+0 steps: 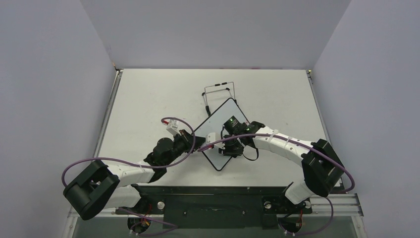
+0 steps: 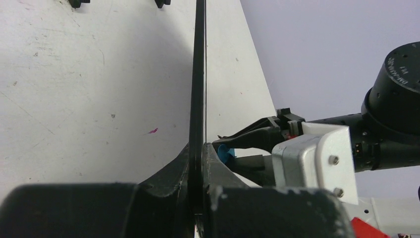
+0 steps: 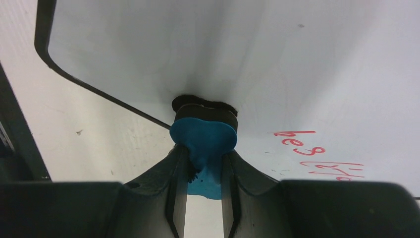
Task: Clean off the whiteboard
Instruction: Erase the whiteboard at the center of the board.
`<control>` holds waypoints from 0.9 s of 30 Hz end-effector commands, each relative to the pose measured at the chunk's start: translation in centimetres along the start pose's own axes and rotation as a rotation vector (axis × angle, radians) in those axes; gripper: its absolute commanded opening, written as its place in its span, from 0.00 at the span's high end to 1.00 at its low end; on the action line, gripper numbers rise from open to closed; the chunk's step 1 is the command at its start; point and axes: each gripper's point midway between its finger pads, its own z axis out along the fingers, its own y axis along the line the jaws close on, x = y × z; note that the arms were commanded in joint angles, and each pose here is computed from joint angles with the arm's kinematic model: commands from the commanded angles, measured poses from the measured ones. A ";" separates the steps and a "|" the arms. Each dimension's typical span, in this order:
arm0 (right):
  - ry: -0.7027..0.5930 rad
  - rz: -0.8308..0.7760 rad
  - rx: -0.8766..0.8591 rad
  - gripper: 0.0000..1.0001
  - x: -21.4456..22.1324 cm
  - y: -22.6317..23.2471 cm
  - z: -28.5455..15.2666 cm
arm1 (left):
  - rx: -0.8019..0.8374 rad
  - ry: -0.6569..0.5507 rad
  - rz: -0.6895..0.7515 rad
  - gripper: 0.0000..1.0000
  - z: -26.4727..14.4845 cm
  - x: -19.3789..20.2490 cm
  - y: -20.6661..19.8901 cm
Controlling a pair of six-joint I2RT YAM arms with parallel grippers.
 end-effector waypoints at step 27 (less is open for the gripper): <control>-0.112 0.117 0.164 1.00 -3.2 -6.3 -2.2 | 0.252 -0.132 -0.041 1.00 -0.3 -4.1 -6.9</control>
